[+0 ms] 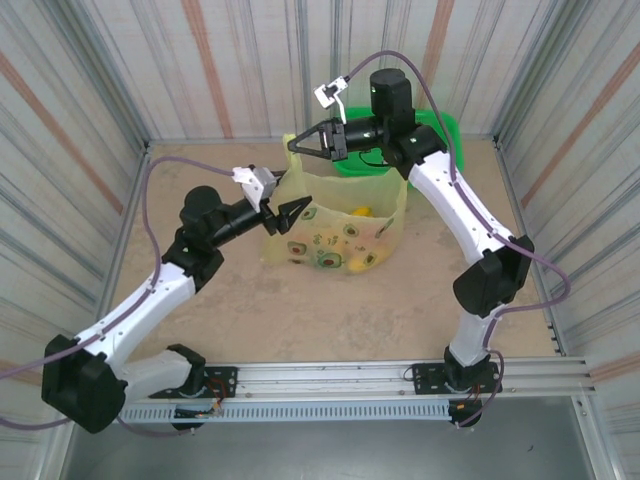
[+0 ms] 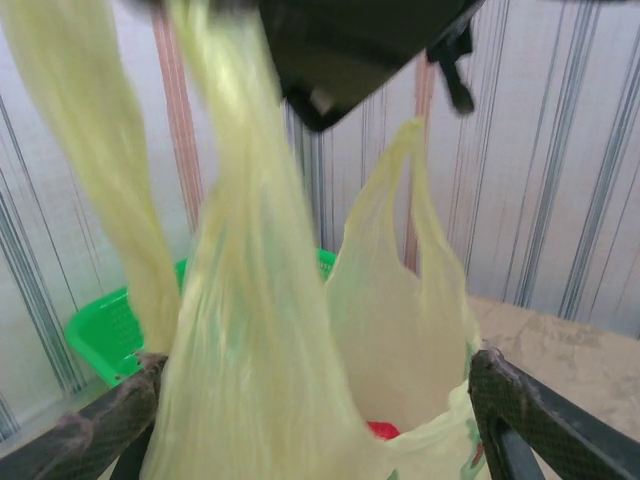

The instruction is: Place the fake fruits into the plastic bag and tie a complex knot

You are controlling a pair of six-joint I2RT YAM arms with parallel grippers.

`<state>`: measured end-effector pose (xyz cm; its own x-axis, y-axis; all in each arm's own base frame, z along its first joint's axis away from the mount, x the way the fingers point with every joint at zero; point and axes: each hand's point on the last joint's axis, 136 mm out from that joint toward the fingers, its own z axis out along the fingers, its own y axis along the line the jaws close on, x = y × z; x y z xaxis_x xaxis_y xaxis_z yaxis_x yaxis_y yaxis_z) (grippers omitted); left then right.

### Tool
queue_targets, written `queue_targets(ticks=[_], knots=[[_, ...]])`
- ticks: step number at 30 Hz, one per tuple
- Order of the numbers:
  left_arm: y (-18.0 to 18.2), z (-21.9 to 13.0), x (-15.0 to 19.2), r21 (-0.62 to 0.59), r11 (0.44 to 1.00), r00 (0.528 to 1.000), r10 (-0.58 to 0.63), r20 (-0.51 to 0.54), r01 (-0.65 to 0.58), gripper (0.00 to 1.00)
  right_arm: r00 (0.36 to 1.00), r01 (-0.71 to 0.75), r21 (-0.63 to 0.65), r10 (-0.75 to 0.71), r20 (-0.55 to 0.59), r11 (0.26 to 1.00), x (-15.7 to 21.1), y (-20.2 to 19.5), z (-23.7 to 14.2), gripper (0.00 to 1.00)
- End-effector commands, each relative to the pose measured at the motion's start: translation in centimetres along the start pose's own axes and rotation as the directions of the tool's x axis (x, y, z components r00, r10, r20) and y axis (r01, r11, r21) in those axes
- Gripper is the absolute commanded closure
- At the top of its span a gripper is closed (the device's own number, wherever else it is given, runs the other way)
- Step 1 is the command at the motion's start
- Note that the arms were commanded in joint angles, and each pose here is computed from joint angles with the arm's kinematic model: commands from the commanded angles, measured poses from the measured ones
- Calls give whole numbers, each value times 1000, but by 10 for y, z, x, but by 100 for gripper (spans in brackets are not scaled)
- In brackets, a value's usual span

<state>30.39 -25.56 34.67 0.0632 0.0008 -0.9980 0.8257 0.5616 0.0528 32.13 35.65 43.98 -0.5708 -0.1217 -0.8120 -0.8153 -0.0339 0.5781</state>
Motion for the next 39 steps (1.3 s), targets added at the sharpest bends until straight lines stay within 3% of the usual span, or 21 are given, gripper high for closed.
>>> queue_targets(ticks=[1, 9, 15, 23, 30, 39], knots=[[1, 5, -5, -4, 997, 994, 72, 76, -72, 23, 997, 80, -71, -79, 7, 994, -3, 31, -5, 100], [-1, 7, -10, -8, 995, 976, 94, 198, -94, 29, 996, 87, -96, -87, 7, 992, 7, 37, -7, 100], [4, 6, -11, -40, 995, 974, 98, 205, -91, 22, 995, 98, -135, -99, -3, 986, 16, 46, -6, 100], [-6, 18, -5, 61, 994, 966, 74, 248, -91, 26, 990, 138, -166, -133, 40, 976, 17, 56, -6, 100], [-13, 19, -3, 113, 991, 956, 41, 291, -77, 48, 987, 149, -151, -137, 85, 977, 15, 54, -8, 100], [-15, 19, 5, 120, 991, 959, 23, 281, -59, 85, 974, 158, -82, -141, 176, 984, 14, 46, -23, 100]])
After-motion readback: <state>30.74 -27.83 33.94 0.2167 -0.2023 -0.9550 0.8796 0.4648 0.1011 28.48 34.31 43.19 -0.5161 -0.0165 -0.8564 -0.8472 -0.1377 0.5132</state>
